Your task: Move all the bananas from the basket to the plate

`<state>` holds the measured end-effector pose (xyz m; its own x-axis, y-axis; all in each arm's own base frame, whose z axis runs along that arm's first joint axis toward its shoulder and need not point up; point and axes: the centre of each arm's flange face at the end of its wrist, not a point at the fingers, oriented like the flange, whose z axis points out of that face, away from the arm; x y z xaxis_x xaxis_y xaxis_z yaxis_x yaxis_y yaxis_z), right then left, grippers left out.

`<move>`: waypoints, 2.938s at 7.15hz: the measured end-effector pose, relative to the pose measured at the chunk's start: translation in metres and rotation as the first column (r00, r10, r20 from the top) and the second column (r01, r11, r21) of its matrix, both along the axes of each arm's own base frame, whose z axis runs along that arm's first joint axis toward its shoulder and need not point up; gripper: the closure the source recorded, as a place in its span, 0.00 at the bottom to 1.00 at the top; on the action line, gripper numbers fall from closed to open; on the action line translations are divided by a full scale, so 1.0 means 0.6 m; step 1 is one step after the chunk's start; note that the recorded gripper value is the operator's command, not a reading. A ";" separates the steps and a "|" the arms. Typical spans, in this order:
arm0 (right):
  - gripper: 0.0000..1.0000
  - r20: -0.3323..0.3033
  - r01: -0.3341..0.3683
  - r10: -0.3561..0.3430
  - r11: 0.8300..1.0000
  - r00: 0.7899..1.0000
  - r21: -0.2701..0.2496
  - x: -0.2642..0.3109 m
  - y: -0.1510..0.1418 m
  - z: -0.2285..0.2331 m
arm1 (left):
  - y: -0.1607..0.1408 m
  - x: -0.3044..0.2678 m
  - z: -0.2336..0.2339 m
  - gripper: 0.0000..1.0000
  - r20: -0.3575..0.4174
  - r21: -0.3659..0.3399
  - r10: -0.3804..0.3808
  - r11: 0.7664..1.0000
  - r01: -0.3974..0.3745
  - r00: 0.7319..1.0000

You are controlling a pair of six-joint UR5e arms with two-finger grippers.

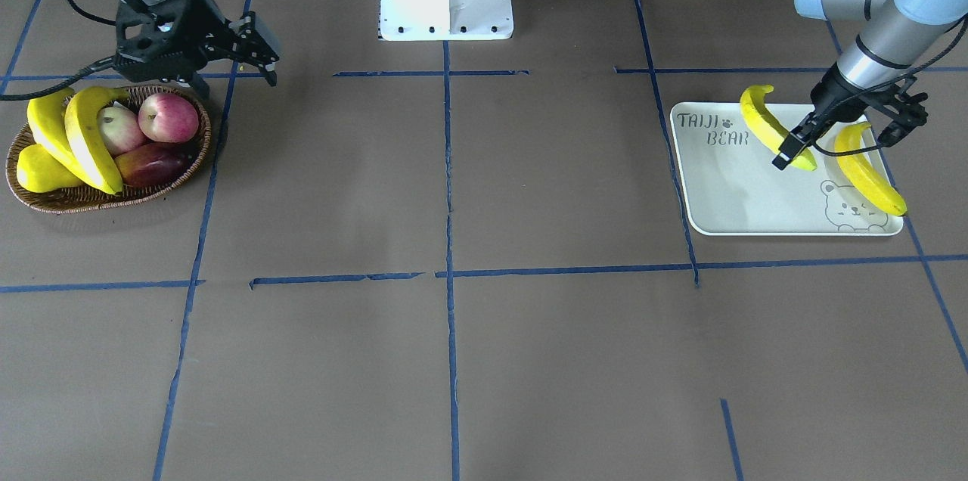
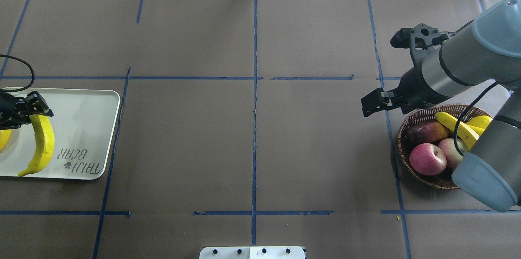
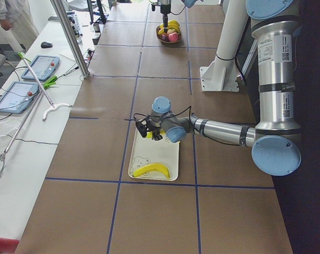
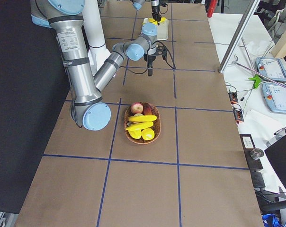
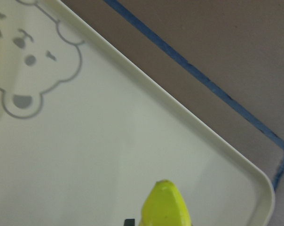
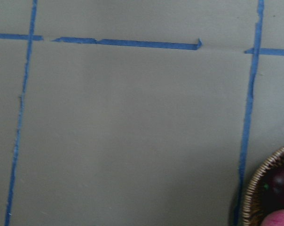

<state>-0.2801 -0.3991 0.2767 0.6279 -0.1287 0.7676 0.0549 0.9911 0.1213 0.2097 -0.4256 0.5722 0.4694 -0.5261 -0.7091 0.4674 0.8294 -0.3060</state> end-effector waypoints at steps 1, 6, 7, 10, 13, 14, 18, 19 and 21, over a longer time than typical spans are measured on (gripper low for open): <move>0.00 -0.023 0.029 -0.029 0.999 0.999 0.027 0.021 0.008 0.023 | -0.003 -0.012 0.046 1.00 0.044 -0.012 0.010 1.000 -0.010 0.999; 0.00 -0.041 0.056 -0.054 0.997 0.998 0.055 0.035 0.012 0.039 | -0.084 -0.078 0.104 0.00 0.086 -0.014 -0.091 0.996 0.092 0.992; 0.00 -0.041 0.056 -0.054 0.997 0.998 0.056 0.035 0.012 0.039 | -0.094 -0.090 0.098 0.00 0.080 0.010 -0.084 0.996 0.083 0.993; 0.00 -0.037 0.051 -0.049 0.997 0.998 0.060 0.040 0.012 0.036 | -0.101 -0.158 0.032 0.00 -0.043 0.061 -0.040 0.997 0.042 0.998; 0.00 -0.057 0.070 -0.065 0.995 0.996 0.075 0.076 0.033 0.062 | -0.079 -0.129 -0.097 0.00 -0.122 0.192 0.032 0.981 -0.009 0.992; 0.00 -0.077 0.090 -0.084 0.992 0.994 0.087 0.099 0.047 0.082 | -0.069 -0.108 -0.126 0.00 -0.136 0.219 0.063 0.975 -0.032 0.989; 0.00 -0.069 0.128 -0.119 0.981 0.990 0.148 0.177 0.101 0.220 | -0.054 -0.079 -0.155 0.00 -0.151 0.251 0.108 0.966 -0.068 0.983; 0.00 -0.039 0.125 -0.120 0.978 0.992 0.165 0.189 0.106 0.278 | -0.052 -0.077 -0.156 0.00 -0.151 0.252 0.111 0.965 -0.071 0.982; 0.00 0.011 0.136 -0.141 0.970 0.990 0.202 0.232 0.102 0.403 | -0.050 -0.076 -0.156 0.00 -0.152 0.253 0.114 0.965 -0.073 0.982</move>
<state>-0.1409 -0.3376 0.5185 0.5741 -0.3656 0.7326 0.1844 0.9295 0.3194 0.1641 -0.4554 0.4783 0.3752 -0.2859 -0.8817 0.3447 0.9261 -0.1536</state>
